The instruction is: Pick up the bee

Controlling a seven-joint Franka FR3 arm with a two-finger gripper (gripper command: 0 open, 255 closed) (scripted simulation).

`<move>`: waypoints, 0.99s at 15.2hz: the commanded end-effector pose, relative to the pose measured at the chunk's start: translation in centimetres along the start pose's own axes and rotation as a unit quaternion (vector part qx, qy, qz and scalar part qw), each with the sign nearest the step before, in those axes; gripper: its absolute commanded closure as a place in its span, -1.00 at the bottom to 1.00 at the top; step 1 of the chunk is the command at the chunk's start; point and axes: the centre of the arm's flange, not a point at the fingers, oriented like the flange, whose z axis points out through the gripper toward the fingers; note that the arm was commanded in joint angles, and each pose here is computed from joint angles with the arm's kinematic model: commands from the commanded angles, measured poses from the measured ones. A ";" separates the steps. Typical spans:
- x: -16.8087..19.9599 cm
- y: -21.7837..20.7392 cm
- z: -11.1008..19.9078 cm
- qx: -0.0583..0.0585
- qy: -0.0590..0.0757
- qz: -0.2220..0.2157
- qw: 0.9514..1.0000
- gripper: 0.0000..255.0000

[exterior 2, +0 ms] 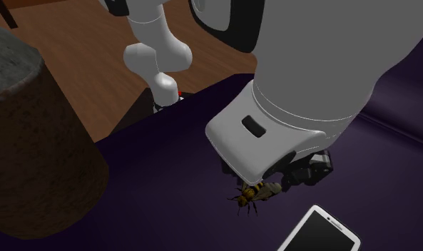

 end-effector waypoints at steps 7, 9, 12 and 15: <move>0.0 0.0 -0.4 0.000 -0.001 0.000 1.000 1.00; -0.2 0.0 -1.5 0.000 -0.001 0.000 1.000 1.00; -0.4 0.0 -3.1 0.000 -0.001 0.000 1.000 1.00; -0.6 0.0 -4.6 0.000 -0.001 0.000 1.000 1.00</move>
